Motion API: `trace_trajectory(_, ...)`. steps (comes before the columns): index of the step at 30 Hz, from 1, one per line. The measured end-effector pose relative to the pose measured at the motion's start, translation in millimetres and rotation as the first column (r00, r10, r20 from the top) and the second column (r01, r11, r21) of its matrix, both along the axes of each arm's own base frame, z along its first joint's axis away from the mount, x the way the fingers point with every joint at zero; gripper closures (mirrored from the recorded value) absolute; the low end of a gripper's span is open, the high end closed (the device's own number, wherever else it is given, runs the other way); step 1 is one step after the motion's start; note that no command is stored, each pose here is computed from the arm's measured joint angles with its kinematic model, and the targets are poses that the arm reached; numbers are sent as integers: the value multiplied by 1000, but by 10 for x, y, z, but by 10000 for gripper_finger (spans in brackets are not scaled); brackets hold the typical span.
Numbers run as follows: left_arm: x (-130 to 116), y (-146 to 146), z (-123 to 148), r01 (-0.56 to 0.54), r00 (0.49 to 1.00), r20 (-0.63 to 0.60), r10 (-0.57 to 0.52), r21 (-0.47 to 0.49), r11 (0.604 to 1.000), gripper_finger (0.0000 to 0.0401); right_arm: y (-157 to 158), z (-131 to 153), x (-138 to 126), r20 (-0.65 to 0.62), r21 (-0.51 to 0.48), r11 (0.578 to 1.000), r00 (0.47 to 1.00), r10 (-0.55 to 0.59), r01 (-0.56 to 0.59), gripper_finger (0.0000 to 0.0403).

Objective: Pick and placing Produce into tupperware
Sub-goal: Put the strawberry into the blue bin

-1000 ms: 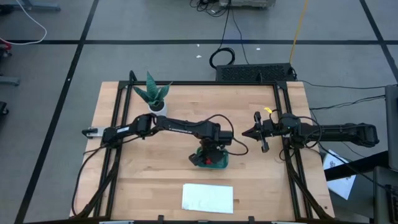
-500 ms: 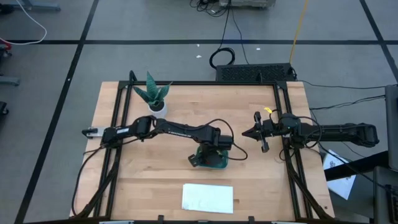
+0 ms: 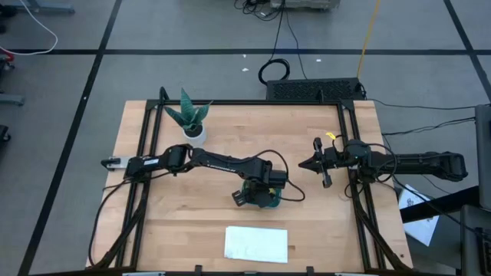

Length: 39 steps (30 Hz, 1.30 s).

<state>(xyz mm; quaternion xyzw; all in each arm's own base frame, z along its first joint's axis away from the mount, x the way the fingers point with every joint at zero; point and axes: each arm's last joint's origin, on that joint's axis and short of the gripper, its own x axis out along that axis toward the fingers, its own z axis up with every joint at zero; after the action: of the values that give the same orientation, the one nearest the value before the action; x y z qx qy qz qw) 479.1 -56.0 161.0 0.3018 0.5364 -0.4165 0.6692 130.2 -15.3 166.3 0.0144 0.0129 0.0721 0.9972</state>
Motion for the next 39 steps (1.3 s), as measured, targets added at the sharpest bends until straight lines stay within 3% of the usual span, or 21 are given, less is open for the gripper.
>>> trace_trajectory(10, -11, -118, -1, 57, 998, 13, -57, 24, 998, 265, 0, 0, 0, 0, 0, 1000, 1000, 0, 0, 403)
trace_trajectory(39, 26, -165, -14, 67, 996, 61, -67, -4, 998, 265, 0, 0, 0, 0, 0, 1000, 1000, 0, 0, 403)
